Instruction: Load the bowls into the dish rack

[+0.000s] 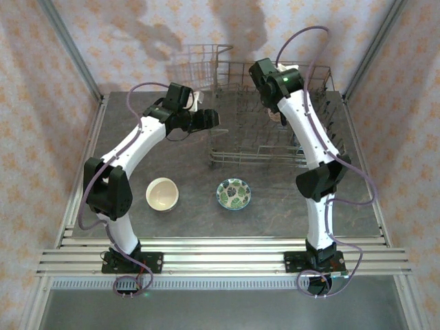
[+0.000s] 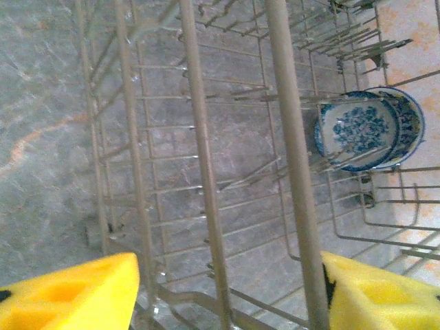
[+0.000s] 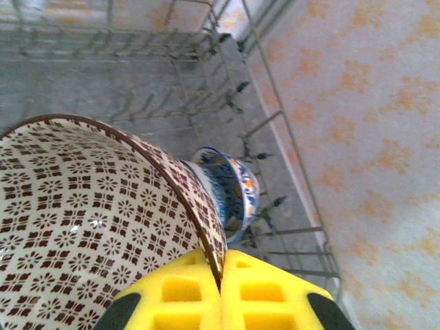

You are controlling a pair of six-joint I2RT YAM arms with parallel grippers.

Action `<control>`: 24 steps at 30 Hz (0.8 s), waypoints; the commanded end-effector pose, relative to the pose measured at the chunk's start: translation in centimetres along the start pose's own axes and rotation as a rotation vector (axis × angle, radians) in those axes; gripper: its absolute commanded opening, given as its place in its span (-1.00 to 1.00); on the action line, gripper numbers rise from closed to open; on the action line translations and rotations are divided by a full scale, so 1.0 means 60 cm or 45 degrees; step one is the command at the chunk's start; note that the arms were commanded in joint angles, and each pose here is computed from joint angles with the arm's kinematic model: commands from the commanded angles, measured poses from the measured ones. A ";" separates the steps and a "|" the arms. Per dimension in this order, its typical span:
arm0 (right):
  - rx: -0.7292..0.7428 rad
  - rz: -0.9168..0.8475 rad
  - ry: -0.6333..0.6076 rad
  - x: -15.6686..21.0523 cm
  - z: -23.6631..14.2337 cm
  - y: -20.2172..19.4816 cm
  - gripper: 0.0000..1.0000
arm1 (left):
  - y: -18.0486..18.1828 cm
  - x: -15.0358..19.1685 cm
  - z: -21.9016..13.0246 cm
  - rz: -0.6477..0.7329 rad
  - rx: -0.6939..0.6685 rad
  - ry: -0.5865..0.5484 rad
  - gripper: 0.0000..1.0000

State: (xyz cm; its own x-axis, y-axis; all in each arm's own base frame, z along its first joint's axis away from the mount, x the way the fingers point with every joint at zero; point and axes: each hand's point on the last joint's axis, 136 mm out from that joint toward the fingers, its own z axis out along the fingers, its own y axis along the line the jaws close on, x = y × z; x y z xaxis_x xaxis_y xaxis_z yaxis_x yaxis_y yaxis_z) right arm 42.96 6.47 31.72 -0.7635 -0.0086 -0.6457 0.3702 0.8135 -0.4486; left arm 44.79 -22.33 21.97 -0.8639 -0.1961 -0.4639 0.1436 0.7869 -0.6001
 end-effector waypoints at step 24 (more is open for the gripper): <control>0.540 -0.210 -0.080 0.027 0.014 -0.077 -1.00 | -0.005 0.082 -0.052 -0.025 0.084 0.075 -0.02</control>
State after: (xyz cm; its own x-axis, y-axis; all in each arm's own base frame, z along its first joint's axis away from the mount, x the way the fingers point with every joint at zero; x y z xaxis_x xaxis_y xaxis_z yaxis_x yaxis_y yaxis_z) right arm 42.77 3.54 30.13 -0.7655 -0.0778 -0.6387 0.4804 0.5913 -0.6478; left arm 40.85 -22.50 22.35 -0.8724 -0.2054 -0.4435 0.1700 0.7231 -0.6695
